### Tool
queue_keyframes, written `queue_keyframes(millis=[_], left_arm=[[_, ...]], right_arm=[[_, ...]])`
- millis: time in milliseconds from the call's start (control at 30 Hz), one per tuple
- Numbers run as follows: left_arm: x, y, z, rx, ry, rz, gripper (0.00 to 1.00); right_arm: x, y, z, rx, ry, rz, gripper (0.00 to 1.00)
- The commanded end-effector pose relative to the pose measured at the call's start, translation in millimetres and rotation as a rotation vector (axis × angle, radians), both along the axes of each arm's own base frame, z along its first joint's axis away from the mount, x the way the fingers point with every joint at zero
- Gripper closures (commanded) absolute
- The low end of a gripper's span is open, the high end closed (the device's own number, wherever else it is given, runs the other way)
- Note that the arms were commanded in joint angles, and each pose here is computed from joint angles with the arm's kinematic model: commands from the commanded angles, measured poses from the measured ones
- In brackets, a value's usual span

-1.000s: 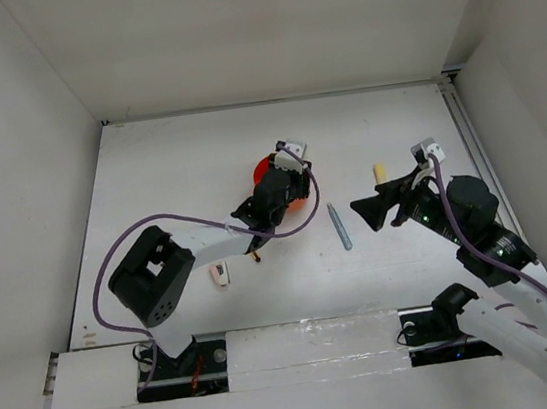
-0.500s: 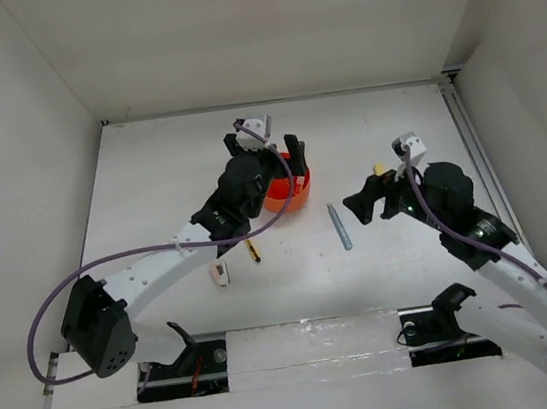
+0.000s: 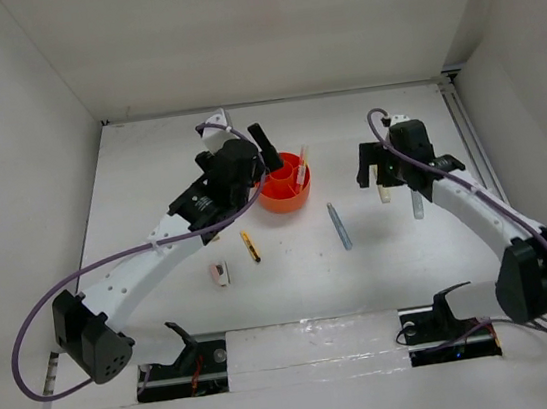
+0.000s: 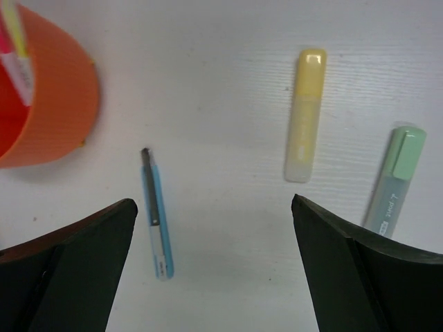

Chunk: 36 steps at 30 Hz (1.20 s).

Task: Sort the stationery into containers
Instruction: Pick up the pen from the center of the board.

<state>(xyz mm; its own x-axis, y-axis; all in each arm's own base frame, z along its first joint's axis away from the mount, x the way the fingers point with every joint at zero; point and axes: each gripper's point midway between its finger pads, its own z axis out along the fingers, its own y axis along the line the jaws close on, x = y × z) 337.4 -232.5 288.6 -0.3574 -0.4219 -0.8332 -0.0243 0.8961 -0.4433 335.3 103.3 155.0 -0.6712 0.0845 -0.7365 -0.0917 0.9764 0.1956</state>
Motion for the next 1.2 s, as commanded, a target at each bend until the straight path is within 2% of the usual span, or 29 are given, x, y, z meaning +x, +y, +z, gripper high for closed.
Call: queue_keyframes(millis=[0,133,200,233,267,367,467,667,733,767,800,900,933,1000,1033,1167], left_arm=[[-16,7,-3,-0.05,0.055,-0.003,0.0],[-19,2,-10,-0.052,0.058,-0.044,0.0],[-22,-1,-16,-0.04,0.071,-0.069,0.0],[-22,-1,-16,-0.04,0.071,-0.069,0.0],[-22,0,-16,-0.03,0.069,-0.073,0.0],[-22,-2,-17,-0.033,0.073,-0.082,0.0],[-25,-4,-15,-0.039,0.068,-0.104,0.0],[-27,-7,-14,-0.045,0.064,-0.129,0.0],[-28,-4,-16,-0.042,0.063,-0.12,0.0],[-27,-5,-13,-0.056,0.058,-0.117,0.0],[-27,-5,-13,-0.056,0.058,-0.117,0.0],[-27,-5,-13,-0.056,0.058,-0.117,0.0],[-27,-5,-13,-0.056,0.058,-0.117,0.0],[-27,-5,-13,-0.056,0.058,-0.117,0.0],[-28,-4,-18,-0.05,0.064,-0.117,0.0],[-27,-5,-18,-0.056,0.058,-0.117,0.0]], right_arm=[[35,-19,-5,-0.032,0.02,-0.078,0.0],[64,-30,-39,-0.064,0.113,-0.082,0.02],[67,-31,-58,-0.087,0.179,-0.071,0.04],[74,-33,-60,-0.089,0.19,-0.079,0.07],[70,-34,-78,-0.101,0.252,-0.078,0.07],[67,-42,-97,-0.131,0.297,-0.123,0.07],[66,-39,-104,-0.118,0.311,-0.123,0.07],[54,-54,-126,-0.107,0.435,-0.124,0.12],[48,-58,-137,-0.139,0.511,-0.116,0.23],[45,-58,-141,-0.151,0.535,-0.104,0.23],[43,-54,-142,-0.163,0.546,-0.081,0.3],[38,-51,-143,-0.186,0.576,-0.063,0.44],[37,-52,-146,-0.188,0.585,-0.063,0.59],[37,-52,-146,-0.195,0.584,-0.051,0.77],[37,-51,-146,-0.193,0.583,-0.033,1.0],[30,-42,-139,-0.201,0.527,-0.012,1.0]])
